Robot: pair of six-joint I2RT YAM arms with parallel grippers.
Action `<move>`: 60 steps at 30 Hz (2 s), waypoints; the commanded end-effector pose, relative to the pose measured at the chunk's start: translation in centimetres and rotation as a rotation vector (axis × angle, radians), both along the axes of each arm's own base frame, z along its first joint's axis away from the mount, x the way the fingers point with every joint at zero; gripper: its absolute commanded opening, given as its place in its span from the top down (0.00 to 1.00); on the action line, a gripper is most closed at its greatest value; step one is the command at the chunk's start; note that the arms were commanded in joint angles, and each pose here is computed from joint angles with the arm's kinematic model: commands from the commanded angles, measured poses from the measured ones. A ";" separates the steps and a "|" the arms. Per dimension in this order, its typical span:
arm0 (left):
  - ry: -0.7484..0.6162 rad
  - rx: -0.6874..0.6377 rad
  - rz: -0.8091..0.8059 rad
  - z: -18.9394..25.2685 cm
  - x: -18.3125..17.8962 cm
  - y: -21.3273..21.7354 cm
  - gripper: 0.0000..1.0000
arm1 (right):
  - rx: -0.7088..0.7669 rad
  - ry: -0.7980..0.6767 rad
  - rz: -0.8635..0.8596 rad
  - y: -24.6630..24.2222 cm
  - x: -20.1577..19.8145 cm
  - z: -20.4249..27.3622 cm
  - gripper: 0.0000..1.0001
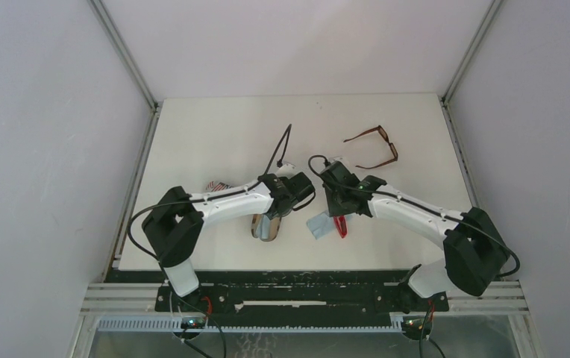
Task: Organize the sunglasses
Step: Place the sunglasses at the center of the board, then adjust the sunglasses case at the center of the board.
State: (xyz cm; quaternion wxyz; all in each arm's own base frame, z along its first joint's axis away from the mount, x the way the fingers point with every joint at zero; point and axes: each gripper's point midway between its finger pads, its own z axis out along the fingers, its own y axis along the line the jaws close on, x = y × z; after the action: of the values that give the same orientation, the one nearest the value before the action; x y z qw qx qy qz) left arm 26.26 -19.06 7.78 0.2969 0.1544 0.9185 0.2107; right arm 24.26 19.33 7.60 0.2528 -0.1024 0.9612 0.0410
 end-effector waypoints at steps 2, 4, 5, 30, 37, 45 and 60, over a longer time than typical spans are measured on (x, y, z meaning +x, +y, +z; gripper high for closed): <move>-0.068 -0.055 0.017 1.8 0.4 -0.1 0.82 | 0.089 -0.113 -0.065 -0.6 1.3 2.6 0.74; -0.068 -0.061 0.016 1.8 0.3 -0.2 0.82 | 0.154 -0.141 -0.075 -0.5 1.3 3.5 0.74; -0.068 -0.063 0.015 1.9 0.3 -0.2 0.82 | 0.213 -0.142 -0.071 0.0 1.0 3.9 0.74; -0.044 -0.076 0.007 1.5 -0.2 -0.1 0.80 | 0.877 0.138 -0.046 17.5 1.3 0.0 0.58; -0.036 -0.085 0.004 1.5 -0.3 -0.2 0.80 | 0.873 0.175 -0.043 18.8 1.7 -1.4 0.58; -0.036 -0.104 0.001 1.8 -0.4 -0.4 0.77 | 0.808 0.205 -0.060 18.8 1.7 -3.6 0.83; 0.015 -0.280 -0.069 1.8 -1.3 -3.1 0.65 | 0.862 0.267 -0.056 19.8 1.6 -5.0 1.00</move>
State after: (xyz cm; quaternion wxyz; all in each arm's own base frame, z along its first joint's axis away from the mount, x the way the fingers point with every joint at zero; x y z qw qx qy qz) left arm 25.04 -21.57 9.20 0.3072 0.1416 0.9362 0.0948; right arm 25.08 37.67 1.26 0.1415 0.0478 0.8982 0.4134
